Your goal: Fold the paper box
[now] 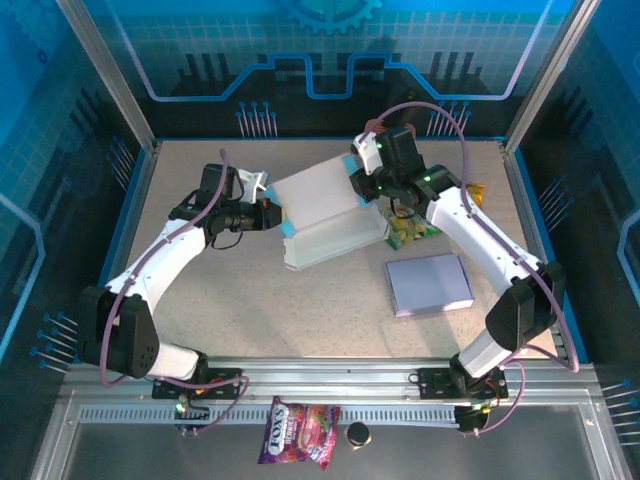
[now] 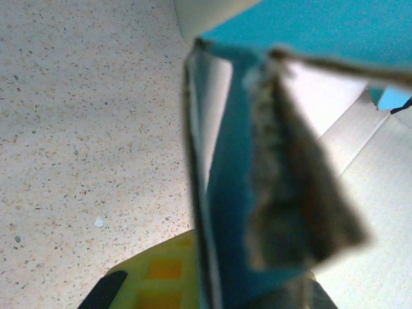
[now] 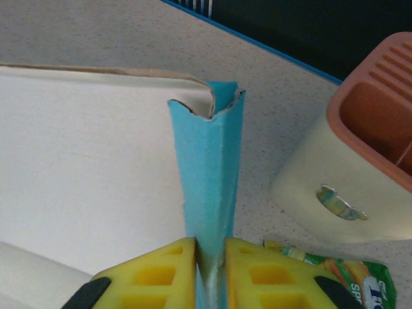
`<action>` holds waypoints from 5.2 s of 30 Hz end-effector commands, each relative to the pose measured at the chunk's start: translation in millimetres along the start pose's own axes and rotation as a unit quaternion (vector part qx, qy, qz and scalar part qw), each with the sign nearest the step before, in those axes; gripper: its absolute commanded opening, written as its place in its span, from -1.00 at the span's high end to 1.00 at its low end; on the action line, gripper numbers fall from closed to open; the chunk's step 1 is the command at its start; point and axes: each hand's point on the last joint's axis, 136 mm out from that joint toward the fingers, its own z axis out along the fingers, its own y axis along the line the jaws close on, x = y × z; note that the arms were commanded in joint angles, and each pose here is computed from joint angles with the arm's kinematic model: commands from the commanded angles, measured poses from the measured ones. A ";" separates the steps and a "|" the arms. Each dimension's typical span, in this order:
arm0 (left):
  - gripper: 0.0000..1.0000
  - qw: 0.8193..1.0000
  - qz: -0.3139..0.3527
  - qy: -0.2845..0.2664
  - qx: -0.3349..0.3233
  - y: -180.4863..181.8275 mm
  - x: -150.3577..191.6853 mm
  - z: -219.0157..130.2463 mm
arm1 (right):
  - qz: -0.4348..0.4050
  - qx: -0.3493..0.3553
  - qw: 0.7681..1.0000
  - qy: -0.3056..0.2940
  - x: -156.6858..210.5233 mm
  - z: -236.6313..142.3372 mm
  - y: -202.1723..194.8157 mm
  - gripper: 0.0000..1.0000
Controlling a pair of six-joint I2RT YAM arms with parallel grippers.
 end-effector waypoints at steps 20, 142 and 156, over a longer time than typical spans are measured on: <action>1.00 1.000 0.020 -0.003 0.003 -16.8 -7.4 1.9 | -0.023 0.198 0.978 0.070 0.6 -0.7 -18.6 1.00; 0.61 0.922 -0.123 0.092 -0.355 117.0 148.6 44.9 | 0.018 0.175 0.959 0.222 154.1 24.7 92.8 1.00; 0.79 0.929 -0.130 0.080 -0.337 114.1 141.4 42.9 | 0.017 0.176 0.959 0.220 152.6 24.3 92.7 1.00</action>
